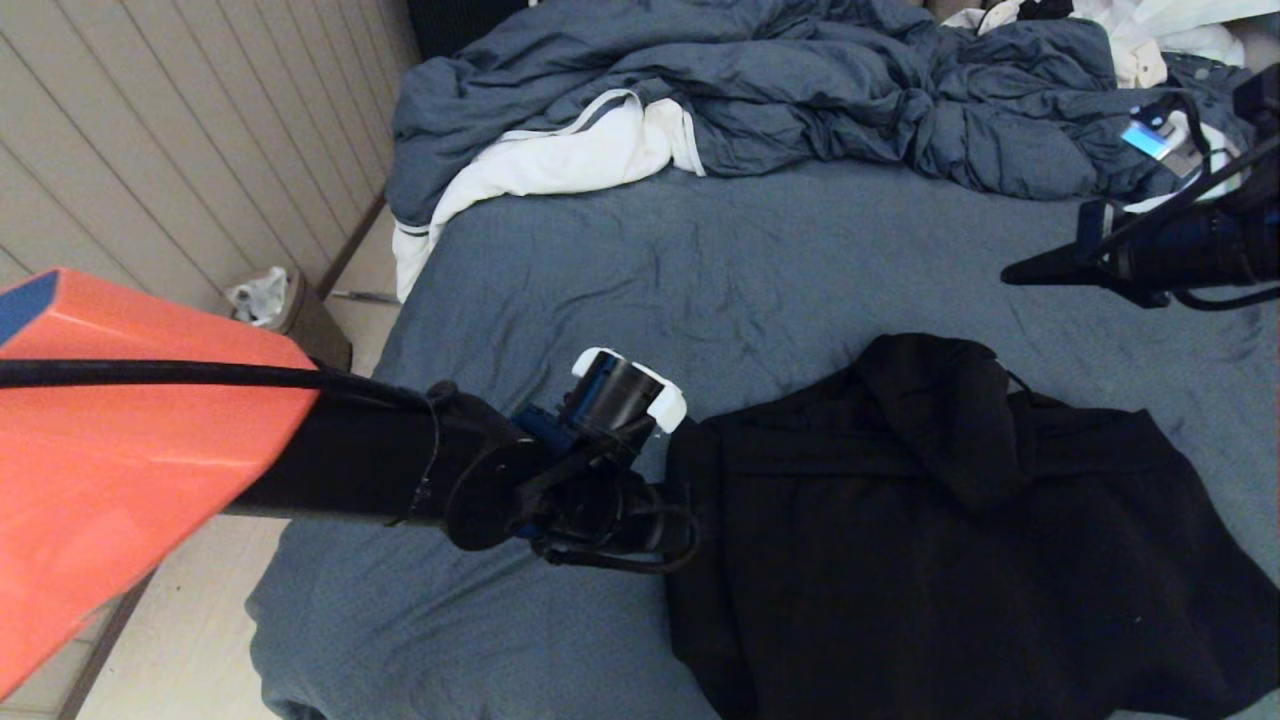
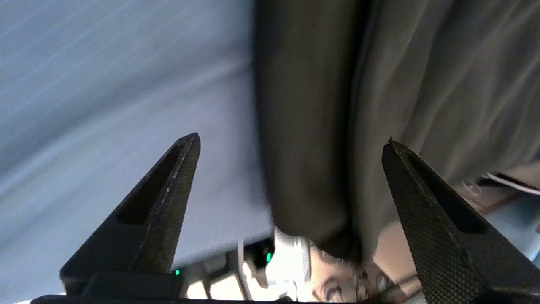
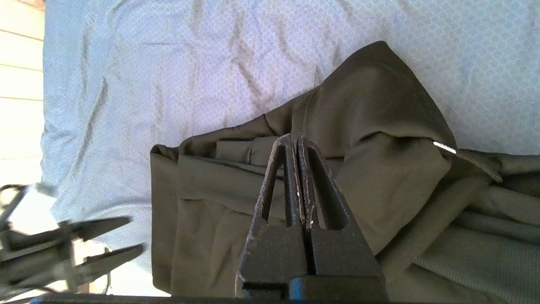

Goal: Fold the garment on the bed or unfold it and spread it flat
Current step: Unfold the black sweatshirt

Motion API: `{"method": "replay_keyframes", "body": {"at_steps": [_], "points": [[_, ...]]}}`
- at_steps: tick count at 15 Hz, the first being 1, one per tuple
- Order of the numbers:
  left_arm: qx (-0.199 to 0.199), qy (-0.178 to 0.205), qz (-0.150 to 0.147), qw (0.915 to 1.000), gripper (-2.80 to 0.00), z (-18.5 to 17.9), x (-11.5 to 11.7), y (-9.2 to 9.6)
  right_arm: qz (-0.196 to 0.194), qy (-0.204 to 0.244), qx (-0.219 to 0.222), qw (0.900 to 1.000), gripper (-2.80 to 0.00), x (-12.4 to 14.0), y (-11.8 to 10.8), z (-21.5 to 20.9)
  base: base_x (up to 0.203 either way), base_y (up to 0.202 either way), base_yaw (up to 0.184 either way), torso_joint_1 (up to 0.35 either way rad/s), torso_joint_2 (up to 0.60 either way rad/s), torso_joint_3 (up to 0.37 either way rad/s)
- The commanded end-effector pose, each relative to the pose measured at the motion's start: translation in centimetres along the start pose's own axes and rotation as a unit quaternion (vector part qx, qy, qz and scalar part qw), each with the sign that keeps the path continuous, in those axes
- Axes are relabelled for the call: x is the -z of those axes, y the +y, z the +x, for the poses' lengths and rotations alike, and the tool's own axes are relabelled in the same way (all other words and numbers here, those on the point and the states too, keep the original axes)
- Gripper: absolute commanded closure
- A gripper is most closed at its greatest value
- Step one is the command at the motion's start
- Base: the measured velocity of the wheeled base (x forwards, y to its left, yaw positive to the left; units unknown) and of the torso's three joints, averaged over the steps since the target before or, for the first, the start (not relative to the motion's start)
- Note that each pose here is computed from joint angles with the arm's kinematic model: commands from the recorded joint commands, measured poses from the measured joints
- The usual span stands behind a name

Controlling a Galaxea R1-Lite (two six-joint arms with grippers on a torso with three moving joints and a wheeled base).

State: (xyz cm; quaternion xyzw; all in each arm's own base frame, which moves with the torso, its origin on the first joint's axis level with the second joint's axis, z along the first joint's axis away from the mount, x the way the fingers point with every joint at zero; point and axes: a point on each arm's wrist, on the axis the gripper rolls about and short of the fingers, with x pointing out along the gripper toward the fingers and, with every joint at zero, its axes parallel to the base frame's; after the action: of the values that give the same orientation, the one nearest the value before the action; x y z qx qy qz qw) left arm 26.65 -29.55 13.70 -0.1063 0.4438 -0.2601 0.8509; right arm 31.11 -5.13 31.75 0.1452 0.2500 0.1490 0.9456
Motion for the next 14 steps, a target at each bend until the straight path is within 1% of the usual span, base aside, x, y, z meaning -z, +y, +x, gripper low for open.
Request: {"method": "replay_keyframes", "body": {"at_steps": [1,3,4,5,6,8,10,11,13,14], "points": [[-0.001,0.007,0.001,1.0,-2.8,2.3,0.3,-0.2,0.001,0.001,-0.001,1.0,0.0,0.1,0.0,-0.1,0.0,0.0,0.0,0.0,0.0,0.0],[0.02,-0.003,0.011,0.9997,-2.8,2.9,0.3,-1.6,0.0,0.0,-0.001,1.0,0.0,0.0,-0.1,0.0,0.0,0.0,0.0,0.0,0.0,0.0],[0.027,-0.008,0.015,0.9995,-2.8,3.3,0.2,-2.1,0.0,0.001,0.0,1.0,0.0,0.1,-0.1,0.1,0.0,0.0,0.0,0.0,0.0,0.0],[0.027,-0.005,0.024,0.9993,-2.8,4.0,0.4,-2.2,0.0,0.0,0.001,1.0,0.0,0.1,-0.2,0.0,0.0,0.0,0.0,0.0,0.0,0.0],[0.03,-0.005,0.034,0.999,-2.8,4.5,0.6,-2.2,-0.001,-0.001,0.001,1.0,0.0,0.0,-0.1,0.0,0.0,0.0,0.0,0.0,0.0,0.0],[0.035,-0.007,0.036,0.9987,-2.8,5.0,0.7,-2.2,0.0,-0.001,0.002,1.0,0.0,0.0,-0.3,0.0,0.0,0.0,0.0,0.0,0.0,0.0],[0.035,-0.009,0.042,0.9985,-2.8,5.0,0.6,-2.2,0.002,0.003,0.003,1.0,0.0,0.1,-0.5,0.3,0.0,0.0,0.0,0.0,0.0,0.0],[0.037,-0.012,0.05,0.998,-2.8,4.7,0.5,-2.3,0.003,0.004,0.003,1.0,0.0,0.1,-0.5,0.4,0.0,0.0,0.0,0.0,0.0,0.0],[0.034,-0.02,0.053,0.9978,-2.8,4.0,-0.1,-1.8,0.003,0.004,0.003,1.0,0.0,0.1,-0.5,0.4,0.0,0.0,0.0,0.0,0.0,0.0],[0.029,-0.022,0.06,0.9975,-2.8,3.9,-0.4,-1.4,0.002,0.003,0.003,1.0,0.0,0.1,-0.5,0.4,0.0,0.0,0.0,0.0,0.0,0.0]]}}
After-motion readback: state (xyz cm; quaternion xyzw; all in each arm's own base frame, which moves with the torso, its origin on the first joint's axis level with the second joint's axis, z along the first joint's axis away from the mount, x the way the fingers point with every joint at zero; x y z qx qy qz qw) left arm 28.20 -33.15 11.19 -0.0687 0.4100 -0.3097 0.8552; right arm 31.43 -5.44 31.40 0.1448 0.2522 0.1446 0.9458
